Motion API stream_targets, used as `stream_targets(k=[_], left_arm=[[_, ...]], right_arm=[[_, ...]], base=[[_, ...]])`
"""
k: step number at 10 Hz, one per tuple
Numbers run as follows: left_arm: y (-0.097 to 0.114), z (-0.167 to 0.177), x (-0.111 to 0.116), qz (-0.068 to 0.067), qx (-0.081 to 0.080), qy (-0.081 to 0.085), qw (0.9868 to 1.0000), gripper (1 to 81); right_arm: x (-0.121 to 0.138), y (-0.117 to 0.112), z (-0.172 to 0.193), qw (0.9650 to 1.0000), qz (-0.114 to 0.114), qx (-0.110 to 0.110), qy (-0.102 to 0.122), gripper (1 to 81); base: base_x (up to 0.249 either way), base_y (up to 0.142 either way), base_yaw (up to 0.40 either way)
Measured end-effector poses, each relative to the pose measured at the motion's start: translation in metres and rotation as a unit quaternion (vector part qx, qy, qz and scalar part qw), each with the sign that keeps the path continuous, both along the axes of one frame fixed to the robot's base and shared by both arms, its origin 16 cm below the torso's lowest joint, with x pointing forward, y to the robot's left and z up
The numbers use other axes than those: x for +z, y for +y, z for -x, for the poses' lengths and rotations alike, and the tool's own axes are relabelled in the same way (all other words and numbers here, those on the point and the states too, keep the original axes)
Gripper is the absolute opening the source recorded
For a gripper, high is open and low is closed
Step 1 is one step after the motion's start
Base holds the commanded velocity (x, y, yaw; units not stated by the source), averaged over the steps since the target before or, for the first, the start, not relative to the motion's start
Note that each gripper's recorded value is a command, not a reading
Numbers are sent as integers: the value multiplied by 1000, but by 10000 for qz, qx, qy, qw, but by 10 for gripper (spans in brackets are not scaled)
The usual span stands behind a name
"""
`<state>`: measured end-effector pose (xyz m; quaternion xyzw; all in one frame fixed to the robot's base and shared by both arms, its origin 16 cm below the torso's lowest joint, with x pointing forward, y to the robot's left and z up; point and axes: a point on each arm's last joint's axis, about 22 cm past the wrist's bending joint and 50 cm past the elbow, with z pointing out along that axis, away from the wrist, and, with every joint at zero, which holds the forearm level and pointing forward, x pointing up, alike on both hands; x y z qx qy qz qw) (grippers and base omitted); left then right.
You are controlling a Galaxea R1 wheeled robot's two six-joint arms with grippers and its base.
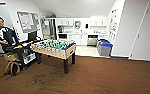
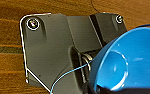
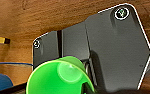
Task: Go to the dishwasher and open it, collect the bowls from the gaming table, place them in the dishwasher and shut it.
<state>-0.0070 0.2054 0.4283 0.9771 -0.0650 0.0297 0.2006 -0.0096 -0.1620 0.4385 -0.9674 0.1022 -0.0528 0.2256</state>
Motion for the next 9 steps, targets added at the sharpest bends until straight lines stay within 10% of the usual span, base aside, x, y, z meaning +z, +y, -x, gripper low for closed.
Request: stream_targets(k=[9], left_arm=[[0,4,-1,-33,-51,26,10000,10]], right_arm=[[0,2,2,10000,-11,4,14,10]], base=[[167,-85,0]])
